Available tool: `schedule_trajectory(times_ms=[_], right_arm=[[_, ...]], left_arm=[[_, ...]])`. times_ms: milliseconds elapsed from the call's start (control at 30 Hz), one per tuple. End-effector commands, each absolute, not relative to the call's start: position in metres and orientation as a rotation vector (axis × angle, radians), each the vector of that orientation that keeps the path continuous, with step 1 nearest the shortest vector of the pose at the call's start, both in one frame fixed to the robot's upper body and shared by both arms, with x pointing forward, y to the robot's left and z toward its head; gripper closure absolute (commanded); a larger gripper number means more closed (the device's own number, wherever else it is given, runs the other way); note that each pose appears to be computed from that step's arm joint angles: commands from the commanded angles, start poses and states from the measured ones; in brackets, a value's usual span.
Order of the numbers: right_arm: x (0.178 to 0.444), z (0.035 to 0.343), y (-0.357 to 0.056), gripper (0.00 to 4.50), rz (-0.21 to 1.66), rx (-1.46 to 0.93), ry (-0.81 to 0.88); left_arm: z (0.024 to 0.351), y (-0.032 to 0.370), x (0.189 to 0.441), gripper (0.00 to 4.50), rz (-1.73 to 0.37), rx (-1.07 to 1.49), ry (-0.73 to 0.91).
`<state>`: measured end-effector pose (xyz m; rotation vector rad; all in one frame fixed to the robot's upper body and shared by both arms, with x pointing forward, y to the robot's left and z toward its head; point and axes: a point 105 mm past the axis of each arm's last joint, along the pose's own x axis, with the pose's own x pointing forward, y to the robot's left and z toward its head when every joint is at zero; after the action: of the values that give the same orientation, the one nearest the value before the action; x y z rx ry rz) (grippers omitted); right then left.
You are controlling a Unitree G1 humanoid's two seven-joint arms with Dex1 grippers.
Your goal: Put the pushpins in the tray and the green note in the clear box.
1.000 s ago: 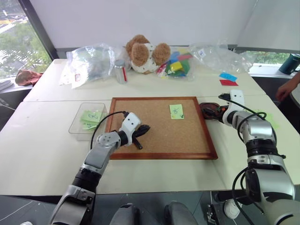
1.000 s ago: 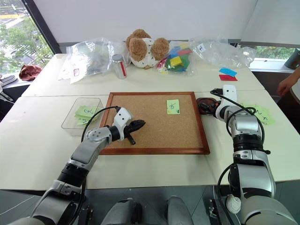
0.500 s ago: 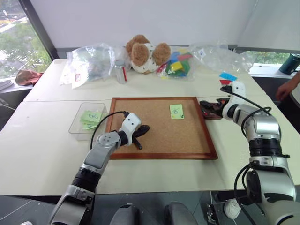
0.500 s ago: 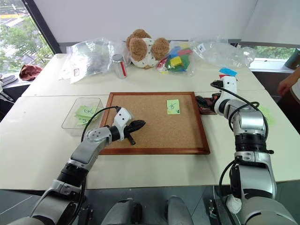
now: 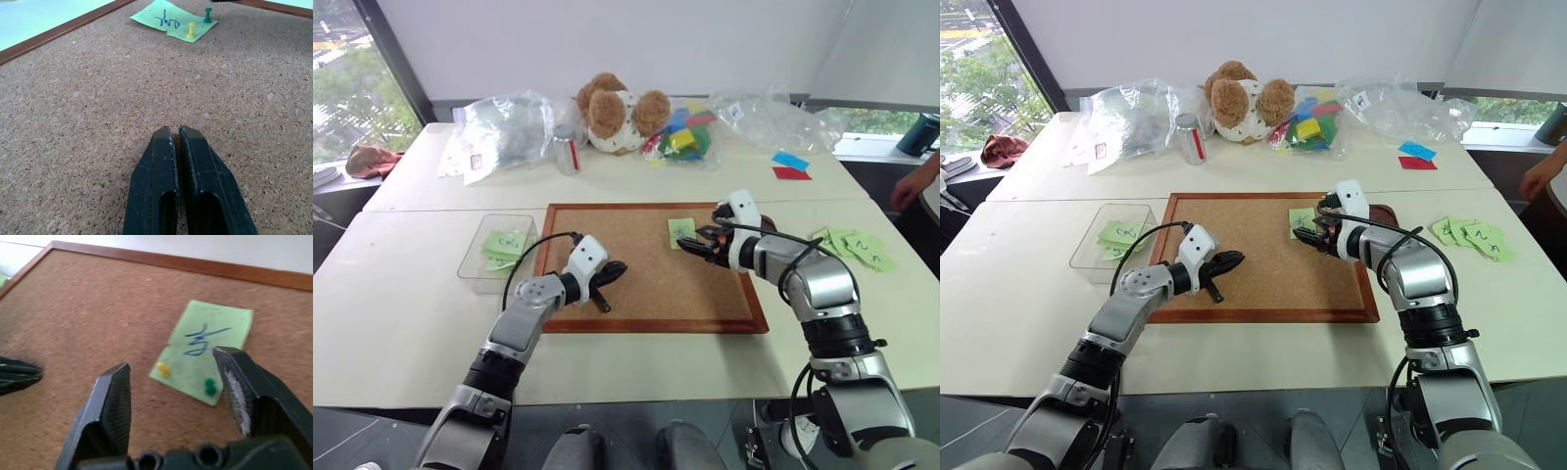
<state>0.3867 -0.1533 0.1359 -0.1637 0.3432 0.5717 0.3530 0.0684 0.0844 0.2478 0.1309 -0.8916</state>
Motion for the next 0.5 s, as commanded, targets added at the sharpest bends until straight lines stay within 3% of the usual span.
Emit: schedule_trajectory(times_ms=[33, 433, 467, 500], right_arm=[[0.393, 0.140, -0.154, 1.68, 0.558, -0.184, 0.304], [0.396, 0.128, -0.158, 1.68, 0.551, -0.176, 0.324], [0.397, 0.128, -0.158, 2.22, 0.550, -0.175, 0.324], [0.397, 0.128, -0.158, 2.46, 0.550, -0.174, 0.324]], left_arm=[[0.062, 0.075, 0.348, 4.28, -0.879, 0.260, 0.215], [0.061, 0.076, 0.348, 4.28, -0.875, 0.261, 0.215], [0.061, 0.076, 0.348, 4.28, -0.876, 0.261, 0.215], [0.061, 0.076, 0.348, 4.28, -0.876, 0.262, 0.215]])
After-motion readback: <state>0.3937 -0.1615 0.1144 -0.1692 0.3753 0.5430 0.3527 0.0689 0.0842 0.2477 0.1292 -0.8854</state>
